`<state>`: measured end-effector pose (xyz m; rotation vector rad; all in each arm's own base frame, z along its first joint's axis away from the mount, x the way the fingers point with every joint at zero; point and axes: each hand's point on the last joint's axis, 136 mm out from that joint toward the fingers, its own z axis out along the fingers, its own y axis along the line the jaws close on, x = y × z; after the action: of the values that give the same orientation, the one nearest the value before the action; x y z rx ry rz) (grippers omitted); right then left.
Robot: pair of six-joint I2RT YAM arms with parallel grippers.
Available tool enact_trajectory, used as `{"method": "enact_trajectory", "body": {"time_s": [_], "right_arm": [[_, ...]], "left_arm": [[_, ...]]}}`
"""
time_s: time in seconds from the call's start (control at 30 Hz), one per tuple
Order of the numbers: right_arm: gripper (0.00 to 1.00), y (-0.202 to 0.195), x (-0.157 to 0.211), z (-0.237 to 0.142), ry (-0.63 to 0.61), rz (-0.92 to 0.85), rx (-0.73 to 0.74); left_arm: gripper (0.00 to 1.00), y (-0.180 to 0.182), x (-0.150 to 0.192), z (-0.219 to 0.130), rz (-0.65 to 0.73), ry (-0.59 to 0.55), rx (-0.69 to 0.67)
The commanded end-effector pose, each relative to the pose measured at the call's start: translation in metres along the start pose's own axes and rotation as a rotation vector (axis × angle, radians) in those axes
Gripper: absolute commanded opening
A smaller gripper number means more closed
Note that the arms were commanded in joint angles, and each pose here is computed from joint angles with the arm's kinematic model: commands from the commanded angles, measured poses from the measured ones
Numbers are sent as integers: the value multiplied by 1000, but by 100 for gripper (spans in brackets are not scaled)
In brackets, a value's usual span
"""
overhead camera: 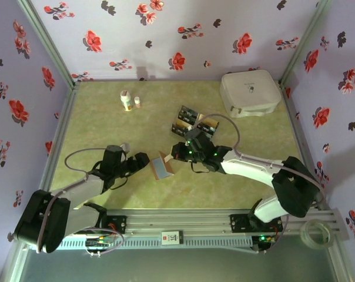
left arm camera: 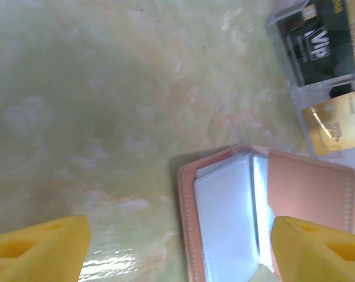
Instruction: Put the credit cards into the card holder
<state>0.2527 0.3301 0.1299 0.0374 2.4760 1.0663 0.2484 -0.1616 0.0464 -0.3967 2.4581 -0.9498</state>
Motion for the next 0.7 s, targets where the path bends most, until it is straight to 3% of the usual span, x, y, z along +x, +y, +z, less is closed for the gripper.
{"method": "enact_trajectory", "body": {"time_s": [0.0,0.4,0.67], "right_arm": [[0,-5,-5,-12,-27,32,-26],[0,-75,3,-32,-58,85,114],[0,-112,18,-26,-44,116,177]], "left_arm": [[81,-4,-3,3,58,23,-38],[82,-20,16,31,191,167,-116],[82,-20,28,44,243,228,-145]]}}
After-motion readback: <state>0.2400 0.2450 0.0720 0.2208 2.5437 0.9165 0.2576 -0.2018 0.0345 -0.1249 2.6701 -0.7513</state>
